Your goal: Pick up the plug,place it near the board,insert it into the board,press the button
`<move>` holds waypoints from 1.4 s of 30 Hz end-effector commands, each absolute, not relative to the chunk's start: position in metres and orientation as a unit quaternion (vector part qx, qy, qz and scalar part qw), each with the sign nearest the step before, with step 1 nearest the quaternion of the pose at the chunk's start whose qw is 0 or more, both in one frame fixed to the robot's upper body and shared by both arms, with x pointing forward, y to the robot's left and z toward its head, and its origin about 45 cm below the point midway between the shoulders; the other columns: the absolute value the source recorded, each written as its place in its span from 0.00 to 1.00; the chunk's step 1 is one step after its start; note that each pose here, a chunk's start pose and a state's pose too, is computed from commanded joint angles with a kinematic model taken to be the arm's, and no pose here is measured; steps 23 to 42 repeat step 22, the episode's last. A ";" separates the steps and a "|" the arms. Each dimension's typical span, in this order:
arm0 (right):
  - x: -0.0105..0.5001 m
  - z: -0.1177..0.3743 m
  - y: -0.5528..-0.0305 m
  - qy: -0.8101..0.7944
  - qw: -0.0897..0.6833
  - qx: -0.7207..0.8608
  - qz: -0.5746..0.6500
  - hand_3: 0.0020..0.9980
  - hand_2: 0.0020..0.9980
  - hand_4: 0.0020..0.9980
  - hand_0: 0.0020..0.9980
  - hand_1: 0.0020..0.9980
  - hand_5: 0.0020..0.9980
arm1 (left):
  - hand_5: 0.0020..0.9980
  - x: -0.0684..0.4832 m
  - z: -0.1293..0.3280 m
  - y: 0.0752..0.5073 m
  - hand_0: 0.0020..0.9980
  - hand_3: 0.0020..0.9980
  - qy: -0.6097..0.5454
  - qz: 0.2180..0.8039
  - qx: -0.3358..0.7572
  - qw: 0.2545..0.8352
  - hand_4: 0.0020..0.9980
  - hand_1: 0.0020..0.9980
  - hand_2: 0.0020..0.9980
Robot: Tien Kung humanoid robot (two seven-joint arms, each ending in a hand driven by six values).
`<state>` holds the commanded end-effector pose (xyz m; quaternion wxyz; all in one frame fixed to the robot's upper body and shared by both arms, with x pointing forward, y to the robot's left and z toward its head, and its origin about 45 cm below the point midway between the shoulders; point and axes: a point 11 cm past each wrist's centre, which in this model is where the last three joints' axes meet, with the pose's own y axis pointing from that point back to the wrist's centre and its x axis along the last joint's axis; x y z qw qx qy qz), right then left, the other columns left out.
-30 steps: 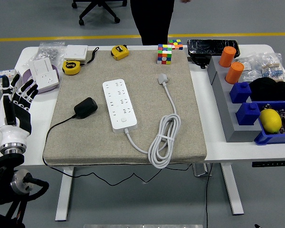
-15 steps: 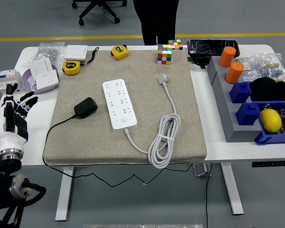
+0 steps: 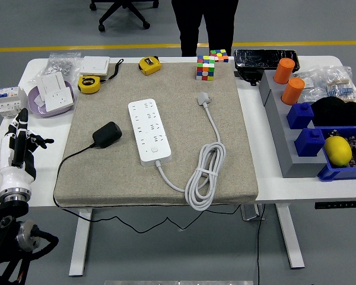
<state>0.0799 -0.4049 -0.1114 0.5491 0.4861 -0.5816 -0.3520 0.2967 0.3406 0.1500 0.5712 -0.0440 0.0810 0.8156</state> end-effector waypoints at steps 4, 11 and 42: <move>0.079 -0.112 -0.405 -0.582 0.549 0.485 -0.353 0.78 0.75 1.00 0.83 0.74 0.93 | 0.64 0.296 0.149 0.340 0.34 0.91 0.078 0.815 -0.037 0.573 1.00 0.16 0.22; 0.081 -0.112 -0.404 -0.582 0.547 0.487 -0.353 0.78 0.75 1.00 0.83 0.74 0.93 | 0.65 0.298 0.148 0.337 0.68 0.95 0.078 0.803 -0.034 0.590 1.00 0.71 0.68; 0.081 -0.111 -0.404 -0.584 0.546 0.486 -0.353 0.78 0.75 1.00 0.83 0.74 0.93 | 0.83 0.302 0.150 0.324 1.00 1.00 0.099 0.765 -0.063 0.634 1.00 1.00 1.00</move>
